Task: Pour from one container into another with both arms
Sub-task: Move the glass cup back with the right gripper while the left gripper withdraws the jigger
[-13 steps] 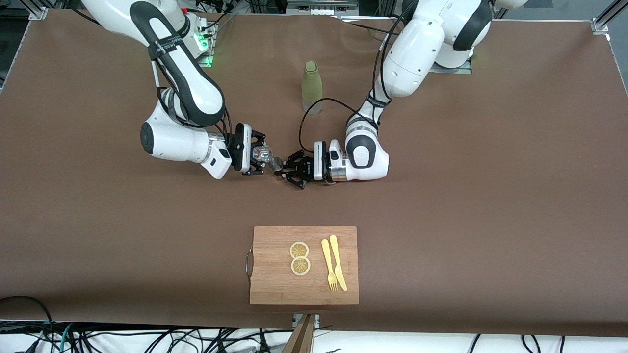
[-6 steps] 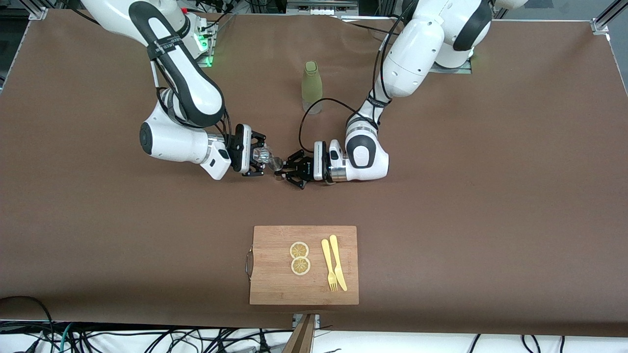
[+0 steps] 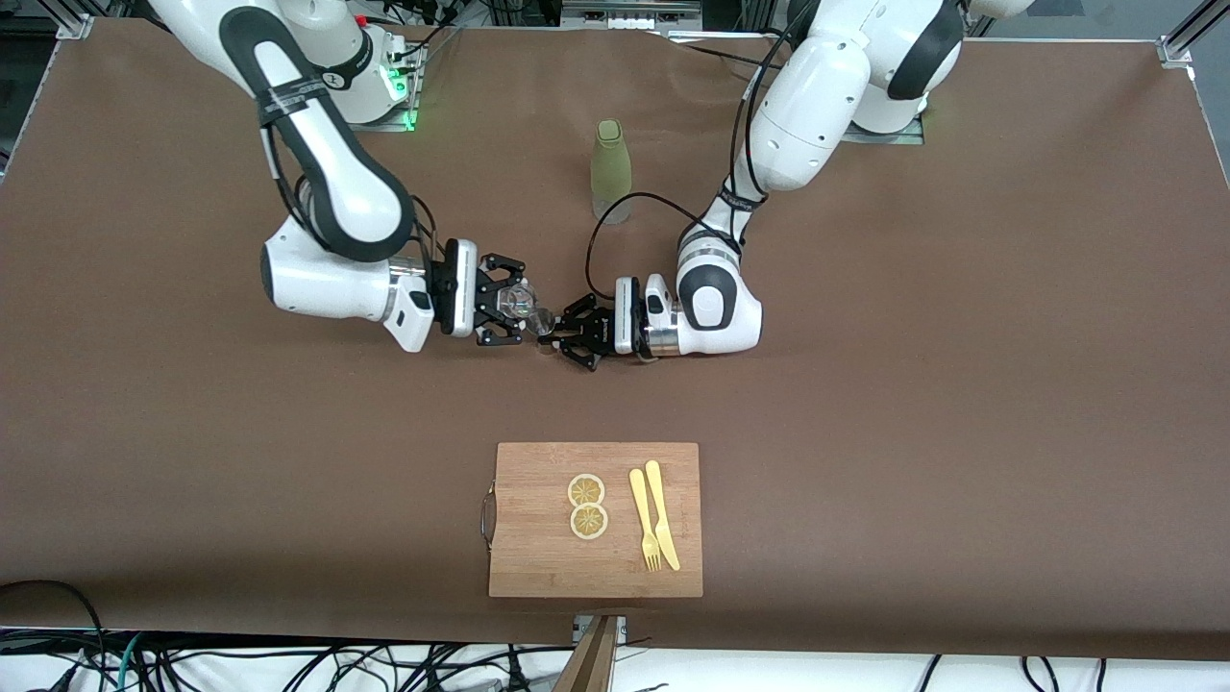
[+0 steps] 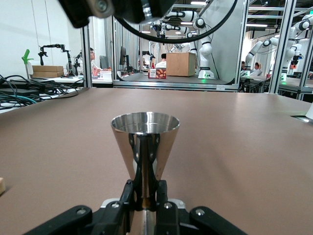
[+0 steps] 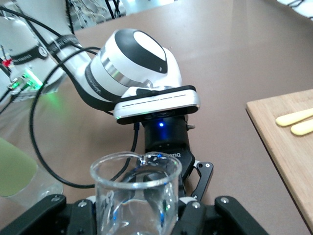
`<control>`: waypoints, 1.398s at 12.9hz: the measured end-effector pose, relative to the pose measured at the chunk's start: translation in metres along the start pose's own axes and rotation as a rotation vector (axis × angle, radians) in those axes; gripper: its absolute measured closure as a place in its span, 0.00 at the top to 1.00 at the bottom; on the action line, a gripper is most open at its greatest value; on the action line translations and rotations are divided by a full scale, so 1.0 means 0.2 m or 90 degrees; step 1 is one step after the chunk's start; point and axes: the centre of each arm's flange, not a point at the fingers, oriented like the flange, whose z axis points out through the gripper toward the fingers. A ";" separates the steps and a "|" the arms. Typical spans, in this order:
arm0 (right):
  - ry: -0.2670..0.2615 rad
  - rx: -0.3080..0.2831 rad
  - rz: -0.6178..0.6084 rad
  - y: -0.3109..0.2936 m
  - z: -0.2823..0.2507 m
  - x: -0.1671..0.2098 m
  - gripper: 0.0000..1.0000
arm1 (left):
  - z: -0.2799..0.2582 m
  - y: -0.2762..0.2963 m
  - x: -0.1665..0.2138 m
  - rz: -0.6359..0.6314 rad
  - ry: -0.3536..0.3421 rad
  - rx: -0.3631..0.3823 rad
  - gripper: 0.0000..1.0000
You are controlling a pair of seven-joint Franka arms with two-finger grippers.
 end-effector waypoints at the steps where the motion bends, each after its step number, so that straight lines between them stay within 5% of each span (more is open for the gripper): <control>1: 0.019 0.006 -0.003 0.01 -0.05 -0.03 0.14 | -0.01 -0.01 0.00 0.001 -0.001 0.002 0.21; 10: 0.112 0.043 -0.069 0.08 -0.41 -0.50 0.14 | -0.24 -0.17 0.07 0.021 0.026 -0.011 0.21; 15: 0.160 0.060 -0.077 0.10 -0.40 -0.88 0.14 | -0.66 -0.32 0.09 0.037 0.049 -0.056 0.21; 18: 0.206 0.066 -0.071 0.09 -0.44 -1.12 0.15 | -0.96 -0.43 0.06 0.058 0.018 -0.076 0.21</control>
